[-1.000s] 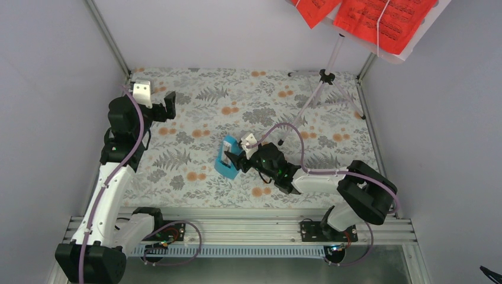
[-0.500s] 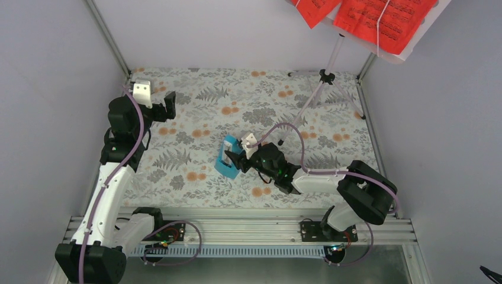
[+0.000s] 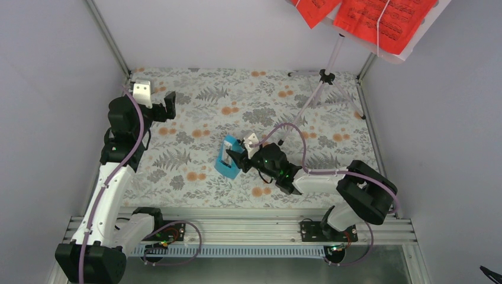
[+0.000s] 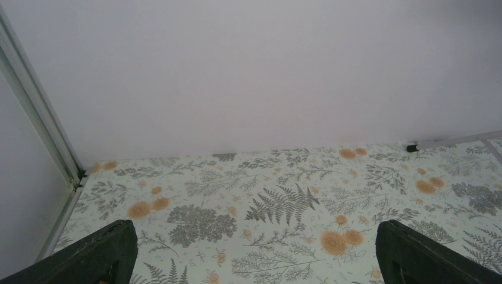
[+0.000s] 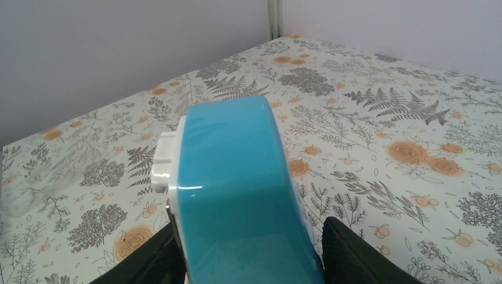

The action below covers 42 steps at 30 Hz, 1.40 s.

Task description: Pack up the instrument practice props

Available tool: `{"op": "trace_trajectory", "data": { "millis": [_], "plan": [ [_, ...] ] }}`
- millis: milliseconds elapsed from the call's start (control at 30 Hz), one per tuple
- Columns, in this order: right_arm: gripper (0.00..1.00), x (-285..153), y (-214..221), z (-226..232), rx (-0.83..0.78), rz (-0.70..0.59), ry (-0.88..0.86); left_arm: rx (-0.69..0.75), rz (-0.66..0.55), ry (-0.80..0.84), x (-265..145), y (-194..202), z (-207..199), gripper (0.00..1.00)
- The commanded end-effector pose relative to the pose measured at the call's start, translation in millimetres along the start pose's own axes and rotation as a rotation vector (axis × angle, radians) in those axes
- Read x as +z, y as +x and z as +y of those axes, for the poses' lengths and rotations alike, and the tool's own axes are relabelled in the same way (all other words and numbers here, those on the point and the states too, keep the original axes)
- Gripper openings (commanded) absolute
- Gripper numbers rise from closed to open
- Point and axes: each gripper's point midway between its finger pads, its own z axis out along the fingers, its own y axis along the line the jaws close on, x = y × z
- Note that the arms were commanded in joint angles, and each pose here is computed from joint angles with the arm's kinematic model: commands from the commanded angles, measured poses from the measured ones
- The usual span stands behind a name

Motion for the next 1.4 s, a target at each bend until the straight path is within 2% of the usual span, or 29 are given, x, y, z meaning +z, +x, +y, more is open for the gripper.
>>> {"op": "trace_trajectory", "data": {
  "millis": [0, 367, 1133, 1367],
  "plan": [
    [0.51, -0.4, -4.1, 1.1, 0.035, -0.037, -0.022, 0.005, -0.004, 0.004, -3.6, -0.3, -0.5, 1.00],
    [0.50, 1.4, -4.5, -1.3, 0.057, -0.034, -0.028, 0.004, -0.002, 0.005, -3.4, 0.4, -0.7, 1.00],
    [0.55, 11.9, -10.6, -12.3, 0.116, -0.019, -0.016, 0.003, 0.000, 0.011, -3.2, 0.7, -1.7, 1.00],
    [0.65, 10.6, -15.3, -11.0, 0.115, -0.026, -0.025, 0.003, 0.000, 0.009, -3.2, 0.9, -1.4, 1.00]
  ]
}}
